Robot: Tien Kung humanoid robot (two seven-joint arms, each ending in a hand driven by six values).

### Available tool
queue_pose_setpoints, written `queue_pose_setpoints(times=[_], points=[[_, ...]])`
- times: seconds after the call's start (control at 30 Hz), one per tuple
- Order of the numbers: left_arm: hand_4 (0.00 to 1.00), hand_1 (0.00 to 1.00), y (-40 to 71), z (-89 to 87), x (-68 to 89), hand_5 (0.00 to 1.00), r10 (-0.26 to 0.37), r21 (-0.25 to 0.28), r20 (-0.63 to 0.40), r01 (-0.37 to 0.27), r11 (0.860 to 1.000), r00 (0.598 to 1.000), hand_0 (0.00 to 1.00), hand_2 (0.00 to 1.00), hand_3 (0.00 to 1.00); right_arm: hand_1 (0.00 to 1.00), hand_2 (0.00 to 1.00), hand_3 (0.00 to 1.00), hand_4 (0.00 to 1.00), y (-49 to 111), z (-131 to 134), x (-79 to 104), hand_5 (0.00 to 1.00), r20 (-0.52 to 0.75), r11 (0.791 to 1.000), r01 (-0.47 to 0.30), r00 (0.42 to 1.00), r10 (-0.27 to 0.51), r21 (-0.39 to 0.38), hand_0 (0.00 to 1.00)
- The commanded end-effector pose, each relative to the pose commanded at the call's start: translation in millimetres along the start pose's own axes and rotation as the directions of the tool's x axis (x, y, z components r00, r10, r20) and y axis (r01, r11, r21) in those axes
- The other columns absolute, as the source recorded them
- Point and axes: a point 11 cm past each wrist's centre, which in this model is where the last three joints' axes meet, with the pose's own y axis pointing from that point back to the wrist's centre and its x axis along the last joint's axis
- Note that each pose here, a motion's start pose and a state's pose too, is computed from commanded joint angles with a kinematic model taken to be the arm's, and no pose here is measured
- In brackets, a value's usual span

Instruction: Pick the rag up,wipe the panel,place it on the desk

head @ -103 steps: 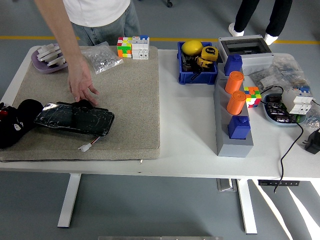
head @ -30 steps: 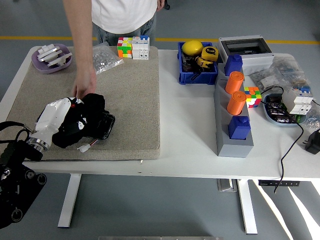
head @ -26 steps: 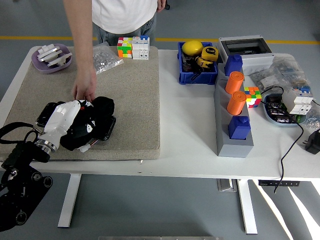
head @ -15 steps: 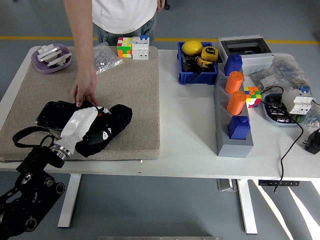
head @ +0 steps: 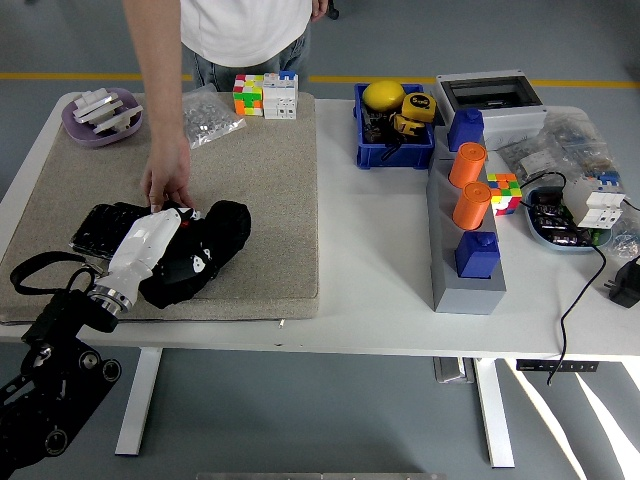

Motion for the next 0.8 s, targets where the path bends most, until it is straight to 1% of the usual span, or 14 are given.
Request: queue_pose_setpoints(times=[0.2,0.43,0.57,0.63,0.7,0.73,0.8], points=[[0.202,0.202,-0.1,-17.0,11.9,0.002,0.028,0.038,0.013,-0.028,0.999,1.000,0.251,0.534,0.423,0.621,0.679,0.601,0.960,0.0,-0.4,0.0,0.464,-0.001,1.000,0.000,1.000,0.000,0.000,0.759],[0.205,0.205,0.9,-39.6,29.8,0.002,0.060,0.084,0.041,-0.063,0.994,0.997,0.257,0.534,0.424,0.621,0.679,0.600,0.960,0.0,-0.2,-0.4,0.465,-0.001,1.000,0.000,1.000,0.000,-0.001,0.760],[0.211,0.212,2.4,-55.0,39.8,0.002,0.072,0.118,0.053,-0.078,0.990,0.996,0.259,0.535,0.426,0.621,0.679,0.600,0.959,0.0,-0.4,-0.3,0.464,0.000,1.000,0.000,1.000,0.000,-0.001,0.760],[0.211,0.212,3.8,-65.3,48.0,0.002,0.083,0.144,0.065,-0.091,0.985,0.994,0.259,0.535,0.426,0.621,0.679,0.600,0.959,0.0,-0.5,-0.3,0.464,-0.001,1.000,0.000,1.000,0.000,-0.002,0.760],[0.211,0.212,4.2,-69.8,52.0,0.002,0.086,0.156,0.074,-0.097,0.983,0.994,0.259,0.535,0.426,0.621,0.679,0.600,0.959,0.0,-0.3,-0.3,0.464,0.000,1.000,-0.001,1.000,0.001,-0.003,0.760],[0.215,0.218,4.3,-76.0,56.2,0.002,0.088,0.169,0.082,-0.101,0.980,0.993,0.260,0.533,0.426,0.621,0.679,0.600,0.960,0.0,0.1,-0.1,0.464,-0.002,1.000,0.000,1.000,0.000,-0.004,0.760],[0.215,0.218,5.0,-82.6,60.9,0.002,0.093,0.184,0.093,-0.108,0.977,0.991,0.260,0.533,0.426,0.621,0.679,0.600,0.960,0.0,0.0,0.2,0.464,-0.002,1.000,-0.001,1.000,0.001,-0.004,0.760]])
